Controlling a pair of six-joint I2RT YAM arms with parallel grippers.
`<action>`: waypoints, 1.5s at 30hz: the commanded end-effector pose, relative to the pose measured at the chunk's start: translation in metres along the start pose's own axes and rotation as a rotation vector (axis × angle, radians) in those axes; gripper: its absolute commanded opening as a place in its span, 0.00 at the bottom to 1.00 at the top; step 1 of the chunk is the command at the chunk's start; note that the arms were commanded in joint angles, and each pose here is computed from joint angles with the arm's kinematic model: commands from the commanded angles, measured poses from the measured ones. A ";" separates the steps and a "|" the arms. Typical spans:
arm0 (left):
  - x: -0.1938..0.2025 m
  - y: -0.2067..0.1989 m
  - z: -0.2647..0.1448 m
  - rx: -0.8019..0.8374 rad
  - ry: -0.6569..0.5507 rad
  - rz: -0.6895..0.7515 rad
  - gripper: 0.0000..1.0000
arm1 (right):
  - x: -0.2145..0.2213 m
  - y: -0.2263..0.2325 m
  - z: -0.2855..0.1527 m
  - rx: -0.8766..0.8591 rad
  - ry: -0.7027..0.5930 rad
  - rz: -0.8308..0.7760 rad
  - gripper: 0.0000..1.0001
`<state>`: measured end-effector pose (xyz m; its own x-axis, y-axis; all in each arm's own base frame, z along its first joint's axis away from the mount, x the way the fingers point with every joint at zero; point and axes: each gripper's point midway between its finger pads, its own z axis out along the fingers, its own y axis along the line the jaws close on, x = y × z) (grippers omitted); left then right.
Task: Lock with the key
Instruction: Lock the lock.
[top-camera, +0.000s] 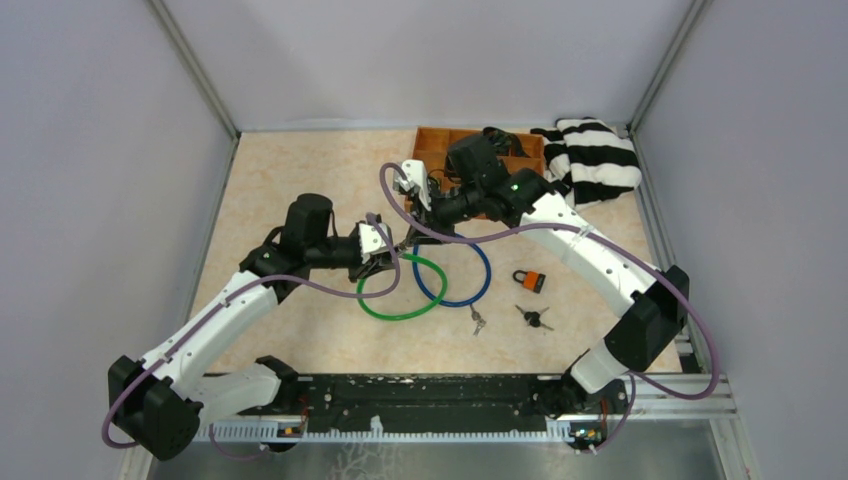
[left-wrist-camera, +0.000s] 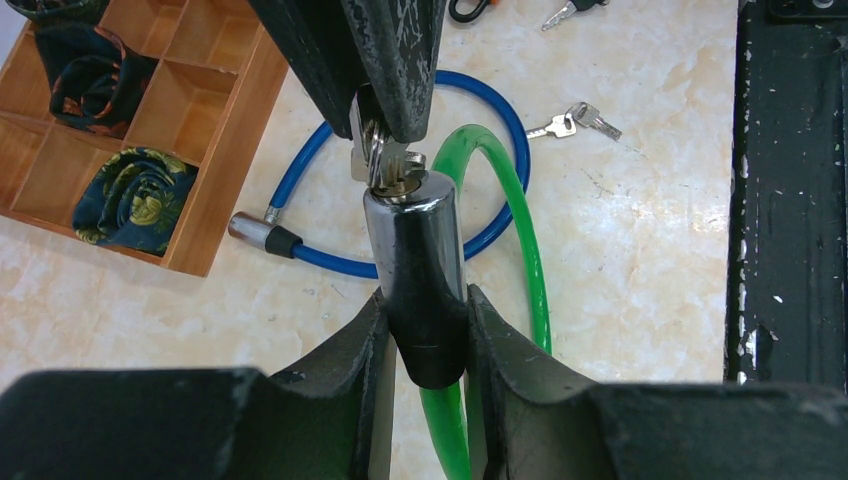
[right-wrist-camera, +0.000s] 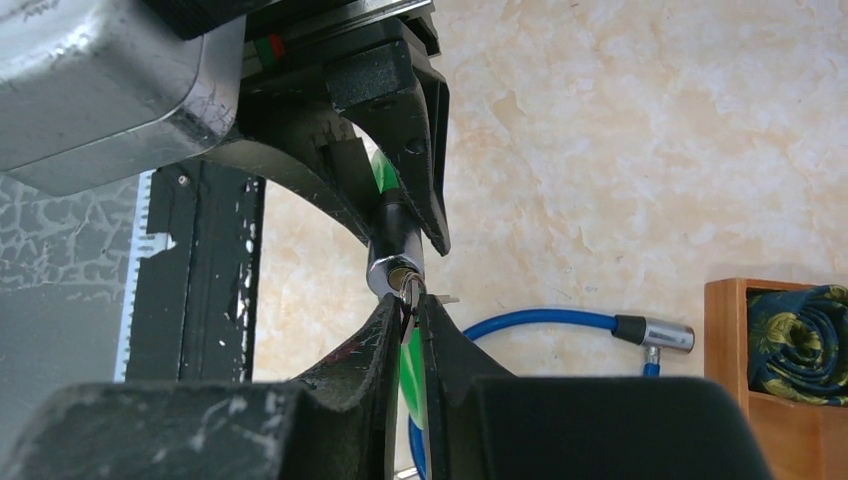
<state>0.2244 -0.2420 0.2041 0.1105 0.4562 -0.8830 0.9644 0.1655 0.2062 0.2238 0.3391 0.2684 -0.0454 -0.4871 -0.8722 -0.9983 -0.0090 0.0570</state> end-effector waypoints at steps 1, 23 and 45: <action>0.011 -0.010 -0.002 0.030 0.028 -0.027 0.00 | -0.015 0.001 0.000 -0.013 -0.027 -0.083 0.09; 0.006 -0.021 -0.001 0.085 -0.002 -0.039 0.00 | -0.005 -0.002 -0.003 -0.032 -0.026 -0.526 0.00; 0.012 -0.021 -0.003 0.079 0.014 -0.026 0.00 | -0.008 -0.009 -0.018 0.044 0.019 -0.536 0.00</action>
<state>0.2202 -0.2416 0.2028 0.1036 0.4476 -0.8882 0.9712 0.1471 0.1874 0.2265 0.3377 0.2684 0.4637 -0.4071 -0.7869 -0.8830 -0.2859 -0.3723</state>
